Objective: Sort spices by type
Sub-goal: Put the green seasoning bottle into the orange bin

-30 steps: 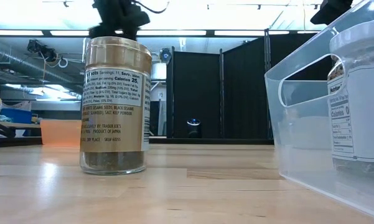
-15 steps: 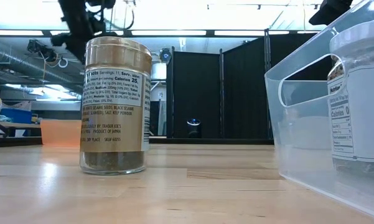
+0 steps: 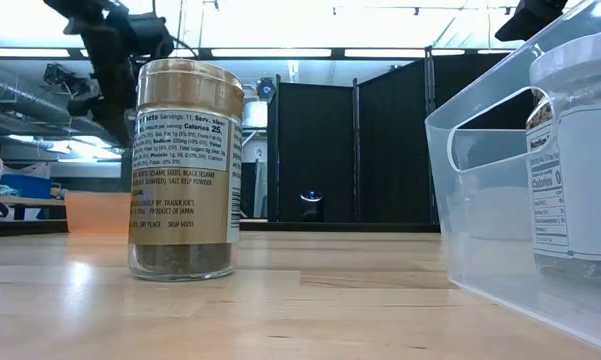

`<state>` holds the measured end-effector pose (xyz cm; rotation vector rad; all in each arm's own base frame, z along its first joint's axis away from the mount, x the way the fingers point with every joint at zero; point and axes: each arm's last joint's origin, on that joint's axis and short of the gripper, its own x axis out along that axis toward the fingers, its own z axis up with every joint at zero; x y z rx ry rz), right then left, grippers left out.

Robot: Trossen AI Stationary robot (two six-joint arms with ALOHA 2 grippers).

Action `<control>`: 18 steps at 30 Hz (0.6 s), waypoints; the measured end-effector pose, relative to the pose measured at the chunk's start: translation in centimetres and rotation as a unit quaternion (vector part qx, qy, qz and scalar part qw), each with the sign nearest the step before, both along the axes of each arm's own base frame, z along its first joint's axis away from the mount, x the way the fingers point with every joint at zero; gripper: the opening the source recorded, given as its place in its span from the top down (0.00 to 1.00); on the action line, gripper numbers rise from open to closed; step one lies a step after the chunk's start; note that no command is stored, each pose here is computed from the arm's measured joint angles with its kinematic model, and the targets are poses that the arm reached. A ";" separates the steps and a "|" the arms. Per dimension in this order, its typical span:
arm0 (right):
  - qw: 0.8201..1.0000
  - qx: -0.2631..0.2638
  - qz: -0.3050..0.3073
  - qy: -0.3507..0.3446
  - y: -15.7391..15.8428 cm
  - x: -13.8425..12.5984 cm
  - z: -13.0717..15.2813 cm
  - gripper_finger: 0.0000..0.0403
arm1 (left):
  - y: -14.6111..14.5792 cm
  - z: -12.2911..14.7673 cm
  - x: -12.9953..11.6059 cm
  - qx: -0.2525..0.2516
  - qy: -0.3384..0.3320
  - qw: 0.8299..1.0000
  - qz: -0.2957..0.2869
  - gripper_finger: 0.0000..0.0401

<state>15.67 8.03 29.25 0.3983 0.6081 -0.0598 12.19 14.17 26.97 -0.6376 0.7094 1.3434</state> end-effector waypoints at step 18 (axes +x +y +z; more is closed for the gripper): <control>1.000 -0.008 -0.012 -0.004 -0.1 0.0 0.0 0.24 | 1.3 -3.5 -0.9 0.003 -0.037 0.999 0.028 0.49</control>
